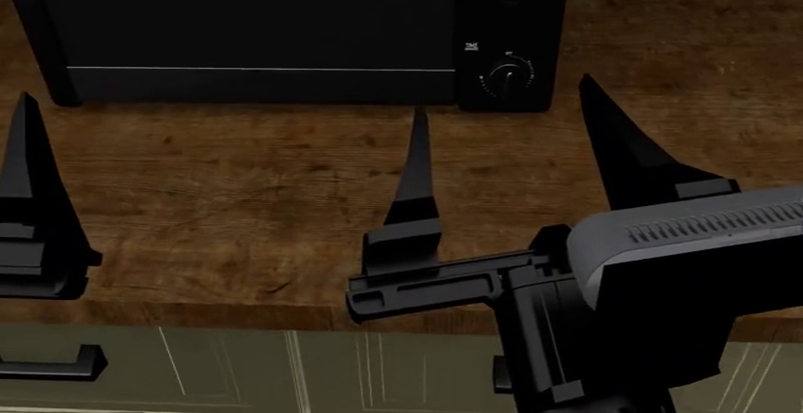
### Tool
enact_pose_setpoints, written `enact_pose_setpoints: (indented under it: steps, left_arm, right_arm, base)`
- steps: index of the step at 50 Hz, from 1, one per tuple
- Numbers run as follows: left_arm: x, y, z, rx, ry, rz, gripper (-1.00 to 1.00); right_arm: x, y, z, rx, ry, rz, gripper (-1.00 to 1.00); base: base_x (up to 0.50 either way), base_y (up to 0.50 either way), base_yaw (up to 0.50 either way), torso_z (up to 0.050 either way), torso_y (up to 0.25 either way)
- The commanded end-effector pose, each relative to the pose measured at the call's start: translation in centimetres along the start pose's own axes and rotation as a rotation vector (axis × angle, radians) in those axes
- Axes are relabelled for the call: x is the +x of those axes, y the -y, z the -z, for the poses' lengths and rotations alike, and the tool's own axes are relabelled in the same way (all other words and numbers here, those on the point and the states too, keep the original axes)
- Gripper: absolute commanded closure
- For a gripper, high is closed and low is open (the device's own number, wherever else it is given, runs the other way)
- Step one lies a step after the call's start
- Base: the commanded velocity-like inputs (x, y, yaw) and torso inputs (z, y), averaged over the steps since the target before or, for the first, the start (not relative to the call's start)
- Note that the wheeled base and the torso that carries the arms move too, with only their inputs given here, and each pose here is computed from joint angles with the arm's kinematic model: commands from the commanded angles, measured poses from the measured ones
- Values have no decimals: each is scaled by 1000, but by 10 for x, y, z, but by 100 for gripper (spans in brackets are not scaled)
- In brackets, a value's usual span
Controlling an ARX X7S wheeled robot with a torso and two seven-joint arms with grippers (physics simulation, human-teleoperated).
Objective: Decrease the toaster oven temperature.
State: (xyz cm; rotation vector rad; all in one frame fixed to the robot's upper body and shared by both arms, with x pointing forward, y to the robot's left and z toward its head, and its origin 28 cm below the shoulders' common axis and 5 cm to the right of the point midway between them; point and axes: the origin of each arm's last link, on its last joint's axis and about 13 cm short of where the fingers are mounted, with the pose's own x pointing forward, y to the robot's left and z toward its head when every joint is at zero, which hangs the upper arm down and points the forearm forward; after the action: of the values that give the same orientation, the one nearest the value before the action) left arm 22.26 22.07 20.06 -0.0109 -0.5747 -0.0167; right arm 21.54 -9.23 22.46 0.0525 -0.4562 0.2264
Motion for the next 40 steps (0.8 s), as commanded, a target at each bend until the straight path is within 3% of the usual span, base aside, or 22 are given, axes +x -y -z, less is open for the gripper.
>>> enact_pose_setpoints:
  steps: [1, 40]
  left_arm:
    - [-1, 0, -1, 1, 1, 2, -100]
    - [-3, 1, -2, -10, 5, 6, -100]
  right_arm:
    - [-2, -1, 0, 9, 4, -14, -100]
    - [-6, -1, -2, 15, 13, -22, -100]
  base:
    - [289, 0, 0, 0, 0]
    - [267, 0, 0, 0, 0]
